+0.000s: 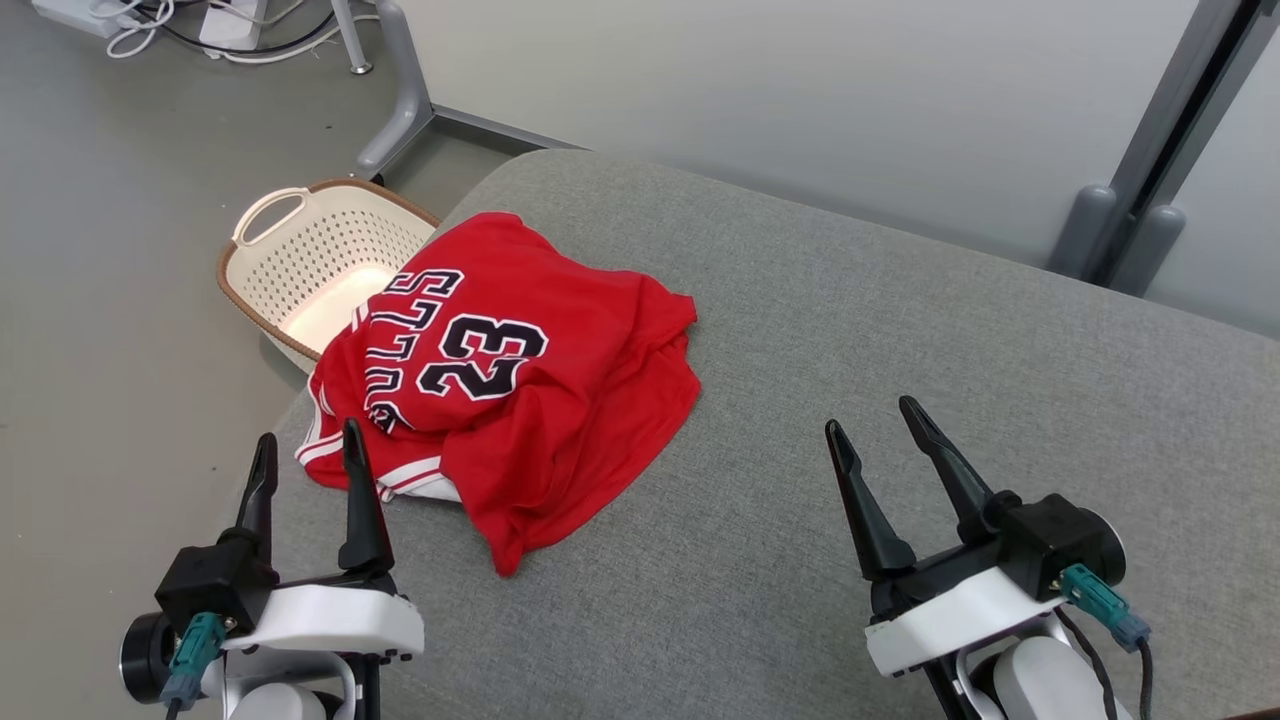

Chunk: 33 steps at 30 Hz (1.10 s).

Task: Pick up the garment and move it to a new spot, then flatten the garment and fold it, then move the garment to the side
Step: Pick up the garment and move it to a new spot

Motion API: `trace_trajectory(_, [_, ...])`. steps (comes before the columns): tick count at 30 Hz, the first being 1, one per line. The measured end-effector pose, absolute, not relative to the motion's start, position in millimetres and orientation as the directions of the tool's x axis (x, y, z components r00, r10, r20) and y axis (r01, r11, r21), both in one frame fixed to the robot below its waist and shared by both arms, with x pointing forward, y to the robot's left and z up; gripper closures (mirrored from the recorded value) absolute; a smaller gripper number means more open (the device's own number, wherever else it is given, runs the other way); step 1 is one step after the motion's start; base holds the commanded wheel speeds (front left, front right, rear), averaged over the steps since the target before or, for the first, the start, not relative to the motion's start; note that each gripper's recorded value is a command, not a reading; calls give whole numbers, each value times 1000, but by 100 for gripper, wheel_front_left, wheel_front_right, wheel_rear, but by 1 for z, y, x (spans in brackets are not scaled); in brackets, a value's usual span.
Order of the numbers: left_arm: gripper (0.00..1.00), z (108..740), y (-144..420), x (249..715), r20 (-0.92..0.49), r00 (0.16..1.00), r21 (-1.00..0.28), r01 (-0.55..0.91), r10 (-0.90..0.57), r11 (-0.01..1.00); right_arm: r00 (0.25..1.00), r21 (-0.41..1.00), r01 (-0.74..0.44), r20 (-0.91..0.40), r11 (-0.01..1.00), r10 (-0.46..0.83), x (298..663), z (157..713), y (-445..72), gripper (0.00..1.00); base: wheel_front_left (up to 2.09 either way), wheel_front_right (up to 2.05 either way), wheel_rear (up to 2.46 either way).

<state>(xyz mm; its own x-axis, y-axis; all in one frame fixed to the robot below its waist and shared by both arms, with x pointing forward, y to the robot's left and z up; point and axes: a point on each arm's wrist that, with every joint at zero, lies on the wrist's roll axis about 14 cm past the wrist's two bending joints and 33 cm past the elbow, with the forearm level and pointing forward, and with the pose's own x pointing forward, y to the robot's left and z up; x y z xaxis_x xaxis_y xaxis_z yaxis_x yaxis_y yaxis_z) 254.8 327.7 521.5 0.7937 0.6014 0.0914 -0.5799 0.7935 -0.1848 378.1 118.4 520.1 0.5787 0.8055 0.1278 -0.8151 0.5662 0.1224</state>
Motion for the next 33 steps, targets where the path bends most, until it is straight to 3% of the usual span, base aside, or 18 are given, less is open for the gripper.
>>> trace_trajectory(12, [0, 518, 351, 259, 88, 783, -149, -601, 616, 785, 632, 136, -774, 142, 618, 761, 390, 523, 97, 0, 0, 0, 0])
trace_trajectory(19, [0, 510, 364, 305, 49, 833, -44, -550, 552, 834, 688, 136, -725, 157, 675, 708, 421, 519, 63, 0, 0, 0, 0])
trace_trajectory(22, [0, 487, 369, 329, -55, 848, -20, -529, 528, 848, 728, 116, -684, 155, 720, 668, 443, 514, 37, 0, 0, 0, 0])
trace_trajectory(29, [0, 437, 375, 377, -346, 827, -96, -502, 444, 860, 800, 138, -600, 123, 788, 587, 473, 498, -7, 0, 0, 0, 0])
trace_trajectory(33, [0, 407, 385, 387, -488, 762, 14, -481, 426, 877, 826, 144, -563, 91, 814, 556, 482, 483, -28, 0, 0, 0, 0])
